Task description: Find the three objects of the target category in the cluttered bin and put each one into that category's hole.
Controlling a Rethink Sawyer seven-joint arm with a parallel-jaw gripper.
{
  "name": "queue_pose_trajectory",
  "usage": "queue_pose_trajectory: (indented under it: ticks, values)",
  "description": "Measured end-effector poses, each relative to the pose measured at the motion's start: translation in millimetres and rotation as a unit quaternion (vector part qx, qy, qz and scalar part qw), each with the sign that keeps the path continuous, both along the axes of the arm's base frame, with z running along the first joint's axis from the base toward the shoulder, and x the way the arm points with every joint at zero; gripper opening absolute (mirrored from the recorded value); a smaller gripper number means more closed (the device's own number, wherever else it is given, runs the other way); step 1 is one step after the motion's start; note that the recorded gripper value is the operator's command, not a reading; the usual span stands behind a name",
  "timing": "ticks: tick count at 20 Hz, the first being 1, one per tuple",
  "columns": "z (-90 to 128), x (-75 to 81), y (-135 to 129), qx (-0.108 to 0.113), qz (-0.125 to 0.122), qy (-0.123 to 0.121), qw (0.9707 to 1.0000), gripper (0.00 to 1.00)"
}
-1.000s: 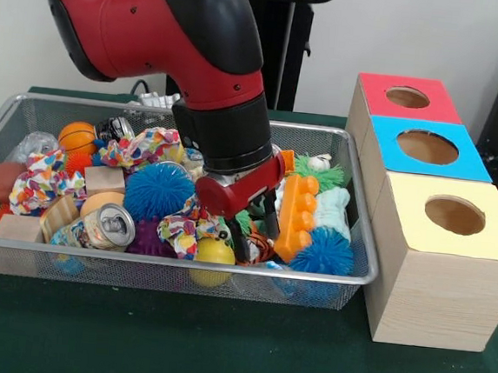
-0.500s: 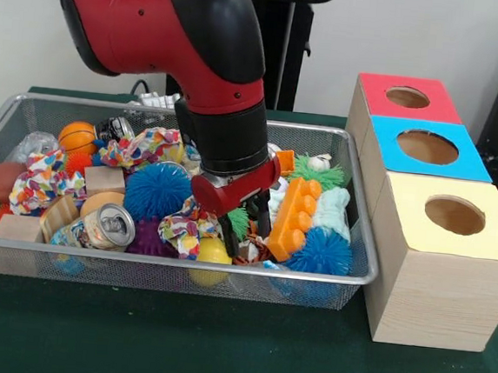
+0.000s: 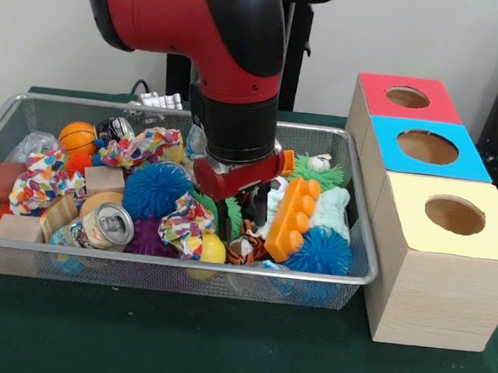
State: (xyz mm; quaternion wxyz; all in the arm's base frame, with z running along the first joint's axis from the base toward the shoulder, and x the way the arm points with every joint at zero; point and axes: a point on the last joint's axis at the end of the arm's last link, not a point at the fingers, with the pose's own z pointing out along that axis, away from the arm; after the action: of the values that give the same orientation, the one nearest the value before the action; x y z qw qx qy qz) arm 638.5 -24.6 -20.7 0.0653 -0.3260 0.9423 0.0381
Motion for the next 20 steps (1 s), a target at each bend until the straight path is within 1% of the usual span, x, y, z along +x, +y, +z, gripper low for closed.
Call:
queue_pose_trajectory:
  ticks: [2,3,7,12,13,15,17,18,19,20]
  values:
    - [1,-0.4,-2,-0.003,-0.01,0.002,0.9999,1.0]
    - [2,-0.4,-4,-0.004,-0.021,0.004,0.9998,1.0]
    - [2,-0.4,-10,-0.004,-0.045,0.008,0.999,1.0]
    - [0,1.8,-13,0.004,-0.066,0.01,0.9977,1.0]
    - [0,2.5,-14,0.007,-0.071,0.01,0.9974,1.0]
    - [-1,7.2,-17,0.021,-0.087,0.005,0.996,1.0]
    - [-1,11.0,-19,0.031,-0.097,0.0,0.9948,1.0]
    - [-1,16.0,-21,0.042,-0.109,-0.007,0.9931,1.0]
    - [-1,19.5,-23,0.048,-0.116,-0.012,0.992,1.0]
    - [-1,20.8,-24,0.051,-0.119,-0.014,0.9915,1.0]
